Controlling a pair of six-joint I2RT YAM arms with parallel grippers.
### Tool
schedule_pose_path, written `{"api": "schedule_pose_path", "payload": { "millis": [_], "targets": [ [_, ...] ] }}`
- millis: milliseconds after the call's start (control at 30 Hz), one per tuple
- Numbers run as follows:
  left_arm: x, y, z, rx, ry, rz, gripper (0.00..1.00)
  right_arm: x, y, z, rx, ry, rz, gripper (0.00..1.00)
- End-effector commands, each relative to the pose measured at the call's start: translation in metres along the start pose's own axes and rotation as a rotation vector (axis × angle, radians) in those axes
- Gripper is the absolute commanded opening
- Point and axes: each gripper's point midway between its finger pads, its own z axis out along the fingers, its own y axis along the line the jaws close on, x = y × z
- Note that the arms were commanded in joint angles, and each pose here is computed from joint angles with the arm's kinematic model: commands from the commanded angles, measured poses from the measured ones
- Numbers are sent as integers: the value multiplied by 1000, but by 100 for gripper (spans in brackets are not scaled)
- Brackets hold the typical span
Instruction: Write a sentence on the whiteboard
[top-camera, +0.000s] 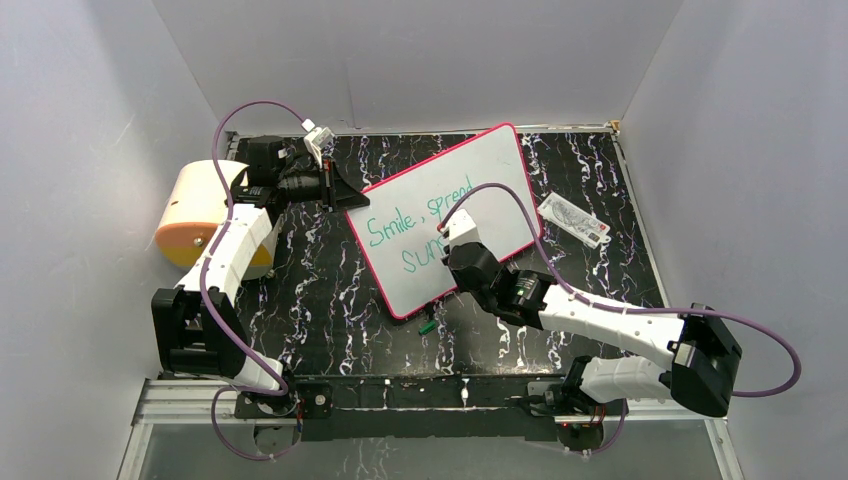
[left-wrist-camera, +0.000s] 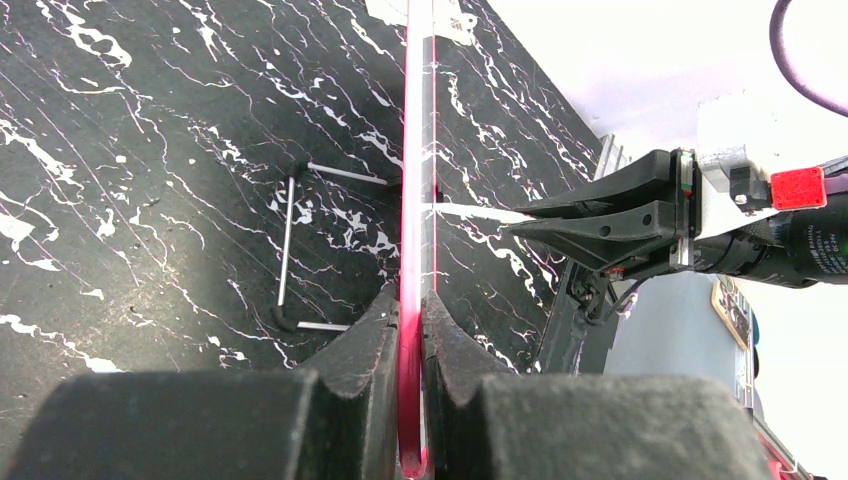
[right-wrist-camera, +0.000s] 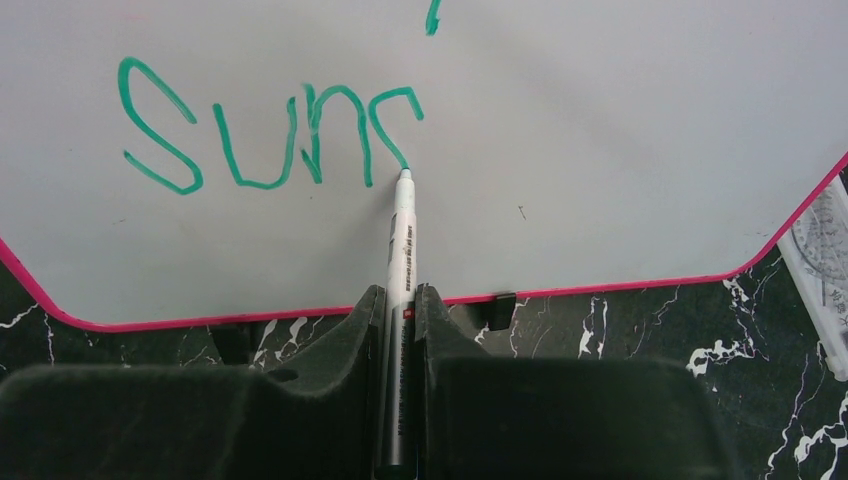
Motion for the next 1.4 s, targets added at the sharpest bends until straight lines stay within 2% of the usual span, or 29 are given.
{"api": "schedule_pose_path", "payload": {
  "millis": [0, 467, 867, 1367],
  "targets": [
    [26, 11, 5, -47, 62, -49, 0, 2, -1, 0, 4, 3, 25, 0],
    [25, 10, 5, -44, 61, -47, 0, -14, 14, -6, -92, -37, 56, 0],
    [25, 10, 5, -45, 60, -46, 0, -36, -14, -18, 24, -102, 64, 0],
    [25, 10, 5, -44, 61, -47, 0, -68, -16, -11, 33, -186, 61, 0]
  ]
}}
